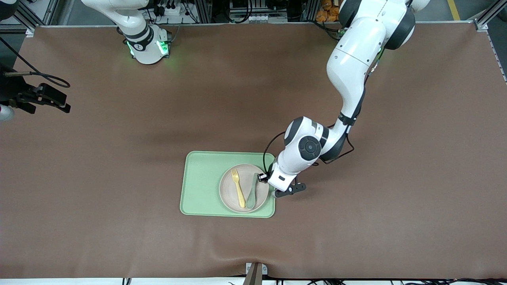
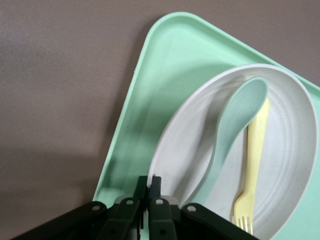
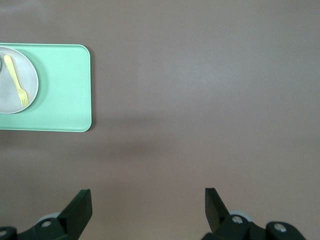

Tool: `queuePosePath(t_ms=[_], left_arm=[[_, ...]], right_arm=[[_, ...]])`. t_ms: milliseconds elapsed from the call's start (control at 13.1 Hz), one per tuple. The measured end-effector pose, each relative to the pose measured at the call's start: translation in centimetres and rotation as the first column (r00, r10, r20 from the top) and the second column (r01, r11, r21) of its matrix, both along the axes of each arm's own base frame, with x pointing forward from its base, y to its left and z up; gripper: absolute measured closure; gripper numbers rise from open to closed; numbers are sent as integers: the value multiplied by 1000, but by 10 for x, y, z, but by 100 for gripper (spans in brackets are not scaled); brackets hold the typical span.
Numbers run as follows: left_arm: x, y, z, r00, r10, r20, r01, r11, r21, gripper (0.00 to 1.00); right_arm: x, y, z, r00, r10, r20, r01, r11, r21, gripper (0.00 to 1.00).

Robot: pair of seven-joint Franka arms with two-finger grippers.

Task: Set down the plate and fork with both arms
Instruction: 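Lower the plate onto the tray and open the left gripper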

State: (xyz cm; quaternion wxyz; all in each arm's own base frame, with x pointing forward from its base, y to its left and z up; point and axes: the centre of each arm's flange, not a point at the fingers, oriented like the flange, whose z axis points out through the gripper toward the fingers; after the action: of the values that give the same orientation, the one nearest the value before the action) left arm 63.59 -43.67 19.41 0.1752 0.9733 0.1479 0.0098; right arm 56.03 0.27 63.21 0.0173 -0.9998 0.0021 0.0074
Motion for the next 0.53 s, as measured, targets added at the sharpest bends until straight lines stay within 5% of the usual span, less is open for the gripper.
queuePosePath(t_ms=[153,534], left_arm=[[0,1,-4,1000,2,0,-2,1000,1,89],[-1,-18,26,999,-14,48,15,999,-31,33]], right_arm=[[0,0,0,1000,0,0,0,1000,0,0],[0,0,0,1000,-1,0,1,1000,0,0]])
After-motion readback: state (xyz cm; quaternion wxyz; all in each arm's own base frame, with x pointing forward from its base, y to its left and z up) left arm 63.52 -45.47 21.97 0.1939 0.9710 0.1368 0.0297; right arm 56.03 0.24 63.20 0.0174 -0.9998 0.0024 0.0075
